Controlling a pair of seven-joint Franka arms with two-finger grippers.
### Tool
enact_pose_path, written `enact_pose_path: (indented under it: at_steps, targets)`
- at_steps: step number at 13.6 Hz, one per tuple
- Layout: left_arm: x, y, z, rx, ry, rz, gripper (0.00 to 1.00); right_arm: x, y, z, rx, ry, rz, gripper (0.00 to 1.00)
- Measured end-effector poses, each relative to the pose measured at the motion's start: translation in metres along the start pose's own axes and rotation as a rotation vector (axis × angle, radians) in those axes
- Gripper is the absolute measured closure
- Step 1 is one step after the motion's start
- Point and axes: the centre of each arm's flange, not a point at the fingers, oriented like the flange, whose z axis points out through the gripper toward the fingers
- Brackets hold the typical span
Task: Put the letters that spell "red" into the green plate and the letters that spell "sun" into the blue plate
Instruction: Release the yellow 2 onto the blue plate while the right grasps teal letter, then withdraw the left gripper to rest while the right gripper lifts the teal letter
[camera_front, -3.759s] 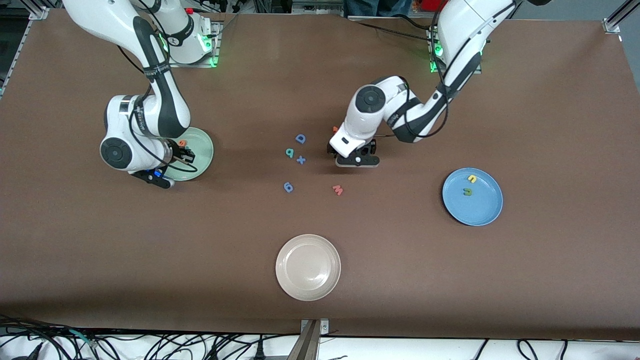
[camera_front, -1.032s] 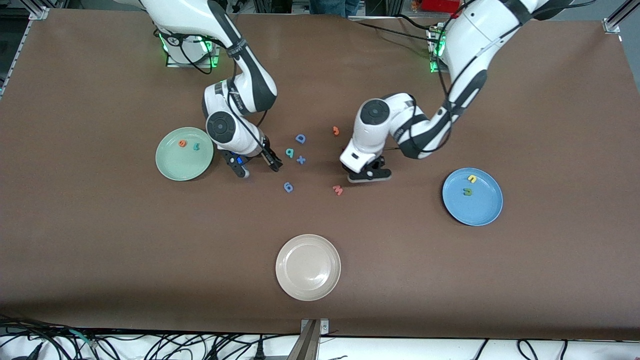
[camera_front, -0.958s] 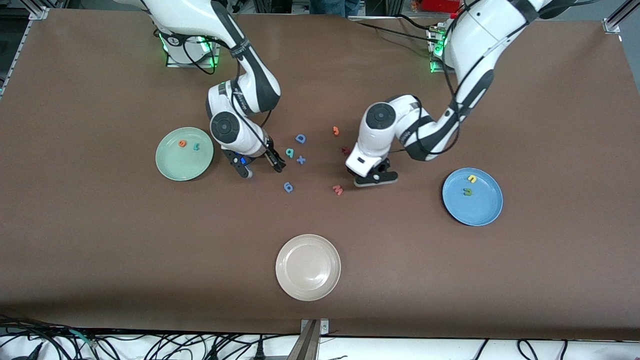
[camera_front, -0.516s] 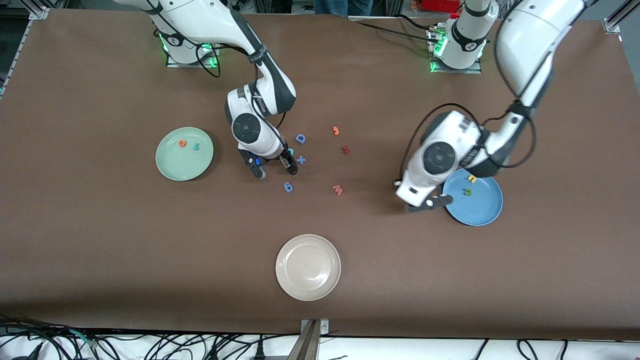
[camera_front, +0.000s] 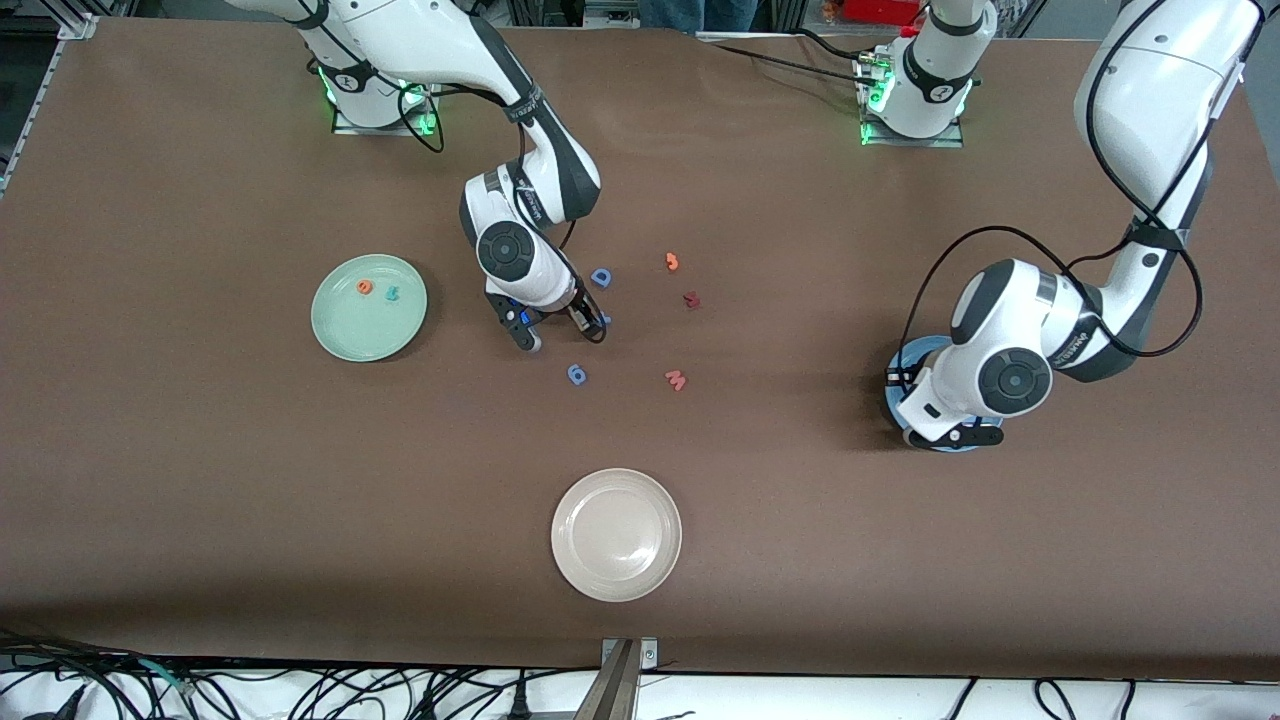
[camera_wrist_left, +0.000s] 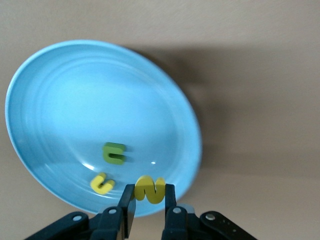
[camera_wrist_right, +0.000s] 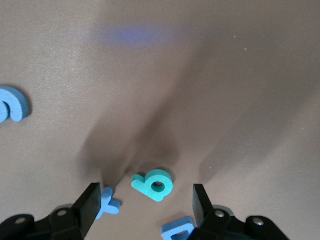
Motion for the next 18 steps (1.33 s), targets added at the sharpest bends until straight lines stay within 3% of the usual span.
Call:
enact_pose_path:
  at_steps: [1,6,8,12,14,18]
  targets:
    - [0.003,-0.006,0.011,0.001,-0.018,0.011,0.67,0.0,0.0,0.001,-0.002,0.0,0.0,0.19]
    - [0.011,-0.04,0.011,0.001,-0.034,0.032,0.15,0.001,0.002,0.004,-0.009,0.001,0.002,0.23]
    - [0.014,-0.064,0.003,0.001,-0.035,0.007,0.0,0.001,0.002,0.004,-0.009,0.001,0.002,0.23]
    - [0.011,-0.113,-0.005,-0.01,-0.057,0.01,0.0,0.001,0.002,0.005,-0.01,0.001,0.002,0.33]
    - [0.006,-0.122,-0.017,-0.002,-0.056,0.018,0.0,0.002,0.003,0.006,-0.015,0.001,0.003,0.5]
    - [-0.017,-0.13,-0.068,0.118,-0.042,0.194,0.0,0.002,0.002,0.006,-0.013,0.001,0.003,0.54]
